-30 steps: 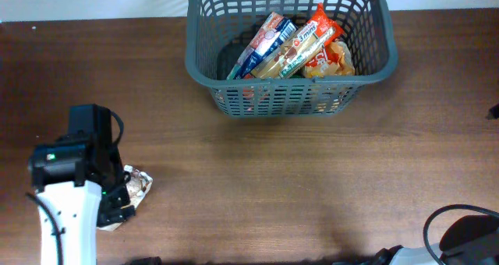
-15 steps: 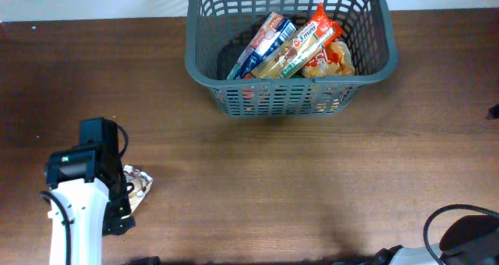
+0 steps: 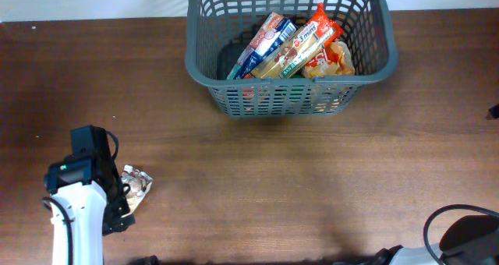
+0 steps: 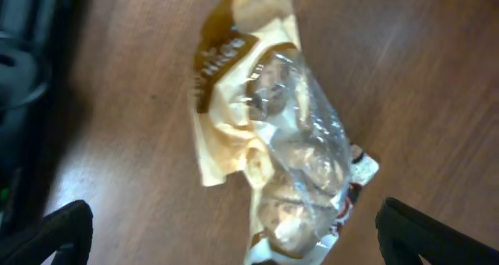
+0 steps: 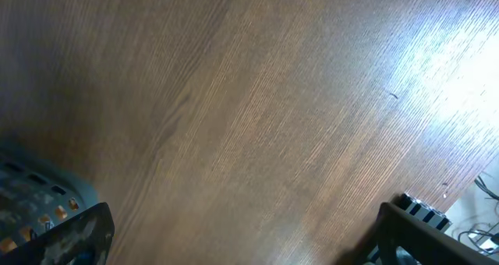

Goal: Pack container
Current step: 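Move the left gripper down over the clear-and-brown wrapped snack, then close the left gripper on the wrapped snack and lift it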

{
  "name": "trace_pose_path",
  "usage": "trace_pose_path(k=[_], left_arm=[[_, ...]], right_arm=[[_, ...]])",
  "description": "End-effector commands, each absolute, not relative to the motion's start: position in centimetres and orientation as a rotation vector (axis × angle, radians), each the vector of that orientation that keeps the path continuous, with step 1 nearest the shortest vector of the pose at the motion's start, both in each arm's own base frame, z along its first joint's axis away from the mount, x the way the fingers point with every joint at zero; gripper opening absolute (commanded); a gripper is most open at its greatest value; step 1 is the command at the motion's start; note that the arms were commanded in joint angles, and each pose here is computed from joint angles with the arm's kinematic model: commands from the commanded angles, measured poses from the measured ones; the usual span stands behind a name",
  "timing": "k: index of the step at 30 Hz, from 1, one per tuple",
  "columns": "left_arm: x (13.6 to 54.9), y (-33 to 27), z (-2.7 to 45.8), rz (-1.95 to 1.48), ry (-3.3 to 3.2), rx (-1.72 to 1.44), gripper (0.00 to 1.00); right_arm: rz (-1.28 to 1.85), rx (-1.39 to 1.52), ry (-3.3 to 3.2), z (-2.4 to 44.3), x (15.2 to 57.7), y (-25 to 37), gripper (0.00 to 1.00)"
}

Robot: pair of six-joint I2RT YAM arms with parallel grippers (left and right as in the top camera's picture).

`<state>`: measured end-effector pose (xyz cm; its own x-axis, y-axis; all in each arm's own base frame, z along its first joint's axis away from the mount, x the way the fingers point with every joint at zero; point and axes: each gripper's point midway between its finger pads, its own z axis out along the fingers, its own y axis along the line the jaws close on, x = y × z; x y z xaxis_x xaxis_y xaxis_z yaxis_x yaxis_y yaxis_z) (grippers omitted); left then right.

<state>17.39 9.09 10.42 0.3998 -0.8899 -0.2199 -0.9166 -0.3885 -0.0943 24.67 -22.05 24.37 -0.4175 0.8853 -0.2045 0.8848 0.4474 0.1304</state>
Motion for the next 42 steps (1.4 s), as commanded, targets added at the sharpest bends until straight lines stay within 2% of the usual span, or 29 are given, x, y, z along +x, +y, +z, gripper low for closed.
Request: trace_pose_path(k=[1,29,42], left_arm=[[17.3,9.2,9.7,0.196,1.635,-2.435,0.99],[19.5,9.8,3.0,0.368,1.752,-2.493,0.99],[21.0,10.3,2.1,0.317,1.790,-2.427,0.99]], right_arm=[[0.000,1.548,2.436,24.7,24.4,-22.0,0.99],[0.000,1.548,2.436,24.7,24.4,-22.0,0.99],[0.000,1.548,2.436,24.7,24.4,-22.0,0.99]])
